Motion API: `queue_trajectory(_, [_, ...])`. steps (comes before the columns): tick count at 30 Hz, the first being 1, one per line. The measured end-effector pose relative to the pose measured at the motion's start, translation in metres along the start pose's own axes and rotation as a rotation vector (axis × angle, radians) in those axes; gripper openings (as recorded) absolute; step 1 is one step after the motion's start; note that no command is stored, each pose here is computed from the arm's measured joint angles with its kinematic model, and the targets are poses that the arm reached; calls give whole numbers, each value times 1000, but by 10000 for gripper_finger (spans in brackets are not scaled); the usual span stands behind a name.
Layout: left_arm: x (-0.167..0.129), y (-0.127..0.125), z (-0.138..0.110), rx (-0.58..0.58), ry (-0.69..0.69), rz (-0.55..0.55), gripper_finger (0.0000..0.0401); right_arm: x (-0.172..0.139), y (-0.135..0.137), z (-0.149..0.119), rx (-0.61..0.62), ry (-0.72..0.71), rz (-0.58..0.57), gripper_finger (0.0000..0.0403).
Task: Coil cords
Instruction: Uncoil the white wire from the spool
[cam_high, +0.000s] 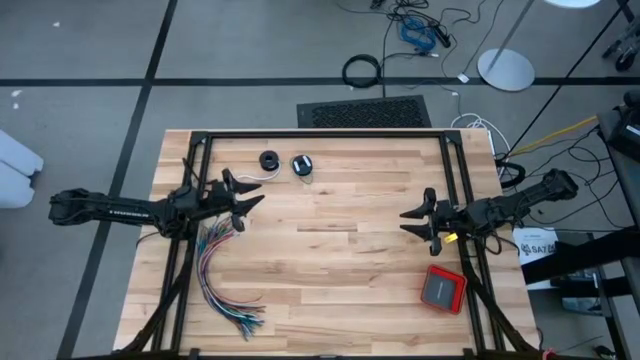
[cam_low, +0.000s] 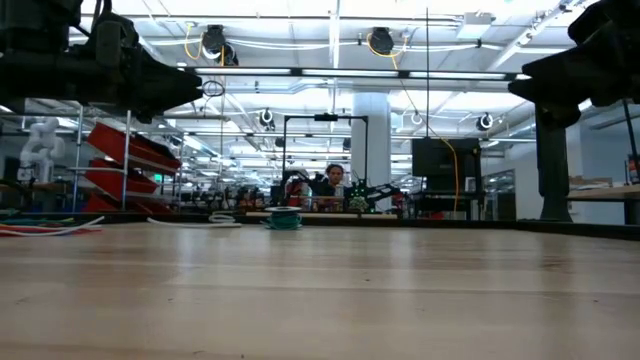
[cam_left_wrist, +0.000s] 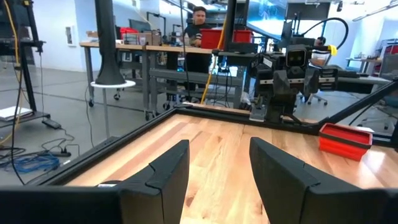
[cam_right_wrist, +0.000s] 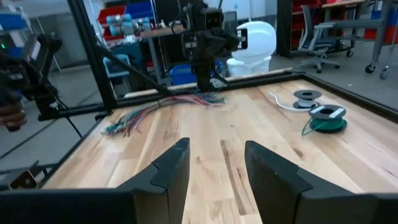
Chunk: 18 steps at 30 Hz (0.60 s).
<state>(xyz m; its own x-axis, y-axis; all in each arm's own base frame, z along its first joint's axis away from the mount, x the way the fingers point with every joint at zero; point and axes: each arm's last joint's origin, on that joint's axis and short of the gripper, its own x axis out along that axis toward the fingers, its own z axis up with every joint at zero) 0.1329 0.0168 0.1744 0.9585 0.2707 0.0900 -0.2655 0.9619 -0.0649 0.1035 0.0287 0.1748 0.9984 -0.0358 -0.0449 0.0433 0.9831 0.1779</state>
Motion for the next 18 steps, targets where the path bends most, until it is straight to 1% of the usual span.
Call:
queue_trajectory(3, [0,0,0,-2,2,-8,176,1,0,-2,0,17,-6,141])
queue_trajectory(7, [0,-1,0,-55,5,-17,176,3,0,-4,-14,36,-14,141])
queue_trajectory(10, [0,0,-1,-42,14,-8,176,4,-1,-4,-22,38,-52,141])
queue_trajectory(13, [0,2,-10,-29,105,53,176,4,-1,-5,-28,44,-70,141])
queue_trajectory(15, [1,4,-16,-23,217,136,176,5,-1,-6,-30,51,-71,141])
queue_trajectory(18, [10,5,-9,2,303,239,176,5,-1,-6,-42,55,-72,141])
